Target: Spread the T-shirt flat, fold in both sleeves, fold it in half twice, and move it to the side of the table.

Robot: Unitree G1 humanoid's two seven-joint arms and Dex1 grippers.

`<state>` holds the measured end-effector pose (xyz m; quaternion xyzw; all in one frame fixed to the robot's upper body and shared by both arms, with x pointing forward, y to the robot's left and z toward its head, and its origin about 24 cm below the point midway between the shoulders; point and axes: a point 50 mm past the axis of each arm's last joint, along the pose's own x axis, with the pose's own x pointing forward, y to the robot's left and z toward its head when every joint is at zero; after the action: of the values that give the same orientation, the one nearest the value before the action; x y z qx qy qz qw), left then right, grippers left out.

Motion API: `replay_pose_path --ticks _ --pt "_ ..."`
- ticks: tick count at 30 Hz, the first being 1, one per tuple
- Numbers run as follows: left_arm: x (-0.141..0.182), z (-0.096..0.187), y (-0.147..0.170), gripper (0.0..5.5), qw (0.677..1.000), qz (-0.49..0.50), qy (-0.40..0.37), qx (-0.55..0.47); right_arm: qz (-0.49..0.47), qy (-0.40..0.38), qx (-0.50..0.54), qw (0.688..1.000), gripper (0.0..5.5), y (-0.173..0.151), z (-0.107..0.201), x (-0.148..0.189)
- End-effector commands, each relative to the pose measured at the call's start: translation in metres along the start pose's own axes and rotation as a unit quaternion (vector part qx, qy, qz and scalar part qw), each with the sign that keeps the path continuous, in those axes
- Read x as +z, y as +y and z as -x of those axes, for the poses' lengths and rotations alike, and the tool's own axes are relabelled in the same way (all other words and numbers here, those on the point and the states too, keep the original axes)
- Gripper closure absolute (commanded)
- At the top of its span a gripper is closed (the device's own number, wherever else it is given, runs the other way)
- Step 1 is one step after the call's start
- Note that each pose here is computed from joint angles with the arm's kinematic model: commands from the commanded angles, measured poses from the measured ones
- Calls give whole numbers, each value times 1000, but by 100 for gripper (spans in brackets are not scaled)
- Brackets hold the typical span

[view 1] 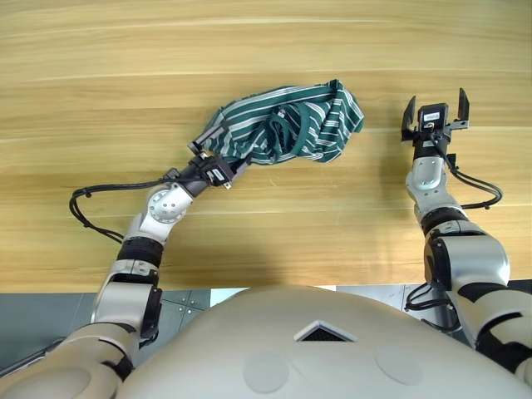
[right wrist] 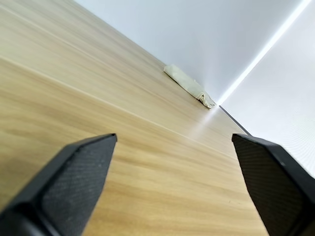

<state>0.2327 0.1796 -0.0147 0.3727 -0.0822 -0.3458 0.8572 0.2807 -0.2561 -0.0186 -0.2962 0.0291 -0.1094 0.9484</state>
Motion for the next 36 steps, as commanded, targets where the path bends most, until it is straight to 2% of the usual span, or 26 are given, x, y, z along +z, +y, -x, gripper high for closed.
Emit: replay_pose_path --ticks 1,5,11,17,22,25,29,32,36 --pt "10 7 -15 146 998 27 -49 -15 12 24 42 999 116 16 8 -7" --pt "55 12 -7 146 965 122 -228 39 14 16 42 999 116 14 7 -5" --pt "72 27 11 146 918 227 -321 55 21 -24 50 998 116 10 3 4" --pt "50 36 9 146 940 237 -238 55 61 -156 91 982 116 5 6 28" --pt "56 46 14 146 911 294 -237 167 33 -230 81 969 116 7 18 55" --pt "54 40 16 146 885 314 -212 270 -7 -223 40 974 116 8 31 63" --pt "72 25 7 146 880 281 -179 339 -59 -224 16 973 116 28 60 80" --pt "56 16 5 146 878 280 -137 362 -56 -217 28 974 116 41 61 79" --pt "40 20 4 146 883 260 -96 379 -86 -194 9 977 116 31 49 73"
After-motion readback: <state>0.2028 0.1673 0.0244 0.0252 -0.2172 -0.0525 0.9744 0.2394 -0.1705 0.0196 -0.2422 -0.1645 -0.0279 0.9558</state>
